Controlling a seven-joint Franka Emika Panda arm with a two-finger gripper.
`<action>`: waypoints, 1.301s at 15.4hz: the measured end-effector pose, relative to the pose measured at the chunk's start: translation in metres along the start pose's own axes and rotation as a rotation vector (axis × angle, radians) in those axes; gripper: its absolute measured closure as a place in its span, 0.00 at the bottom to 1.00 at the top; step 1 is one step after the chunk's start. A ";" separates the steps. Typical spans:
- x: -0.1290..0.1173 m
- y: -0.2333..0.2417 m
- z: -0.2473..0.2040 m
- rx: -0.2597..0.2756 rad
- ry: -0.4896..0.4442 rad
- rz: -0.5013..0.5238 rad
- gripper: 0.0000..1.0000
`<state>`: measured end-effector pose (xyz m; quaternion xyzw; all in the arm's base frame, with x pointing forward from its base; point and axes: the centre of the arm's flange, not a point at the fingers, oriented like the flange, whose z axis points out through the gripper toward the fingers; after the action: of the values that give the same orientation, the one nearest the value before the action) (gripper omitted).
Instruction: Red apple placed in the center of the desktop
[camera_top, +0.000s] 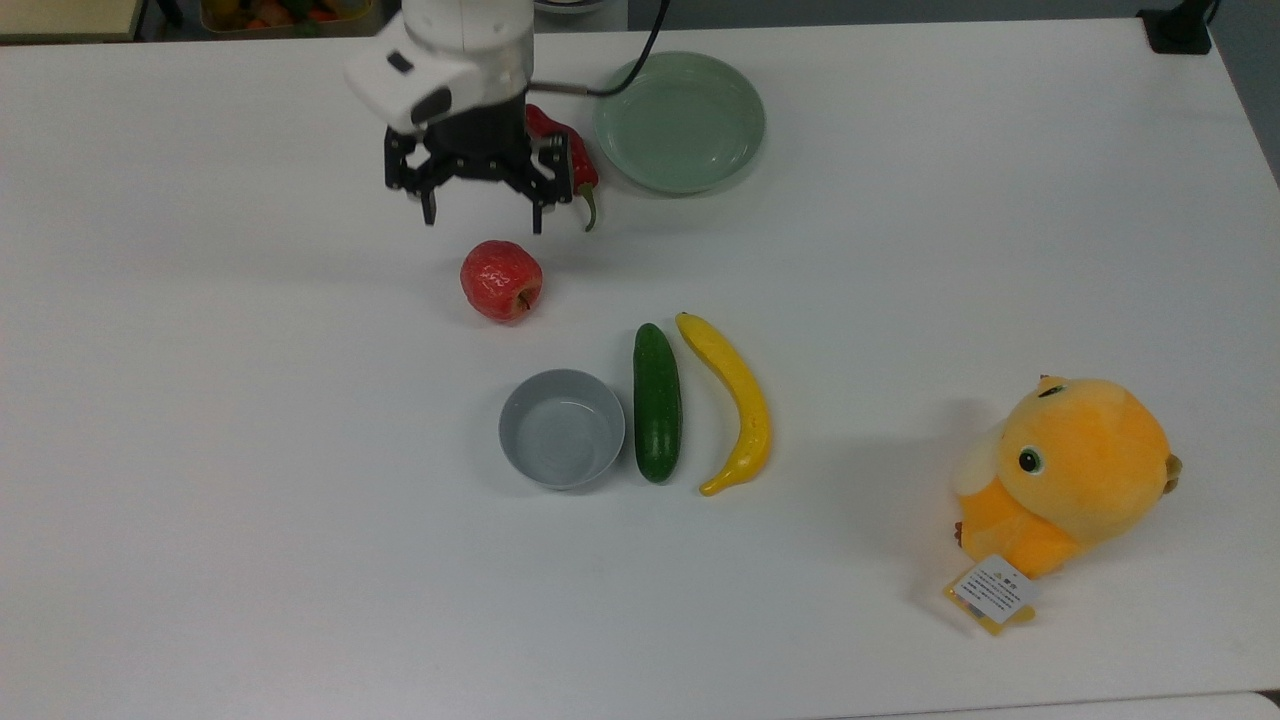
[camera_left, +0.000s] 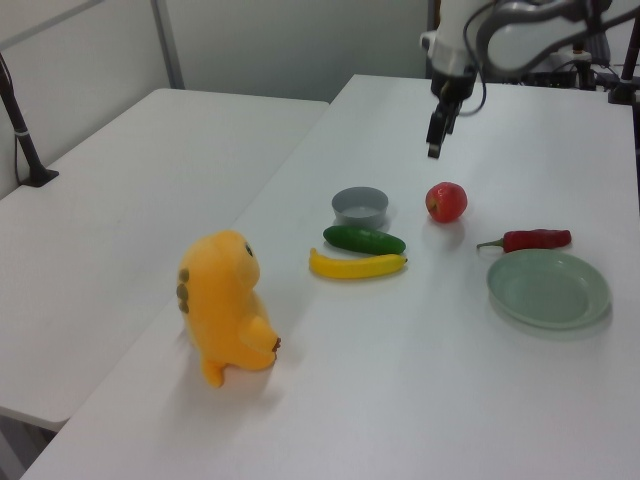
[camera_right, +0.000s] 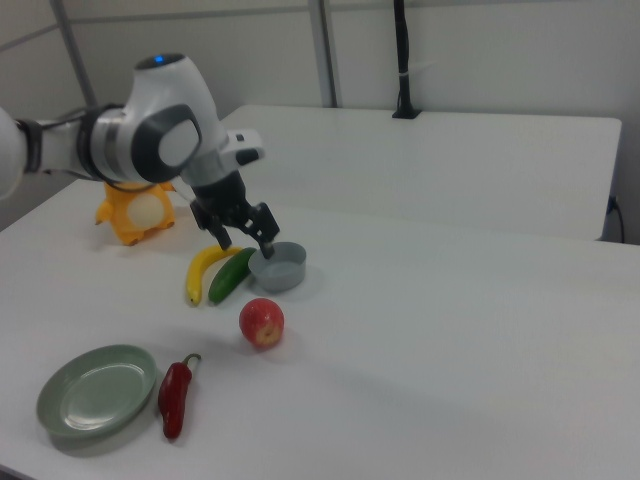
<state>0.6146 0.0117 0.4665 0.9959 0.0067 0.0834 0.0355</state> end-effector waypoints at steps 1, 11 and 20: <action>-0.003 0.000 -0.014 0.024 0.006 0.023 0.00; -0.022 -0.007 -0.041 0.097 -0.041 0.134 0.00; -0.024 -0.008 -0.038 0.097 -0.047 0.131 0.00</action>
<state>0.5849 0.0218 0.4997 0.9964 -0.0555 0.0620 -0.0180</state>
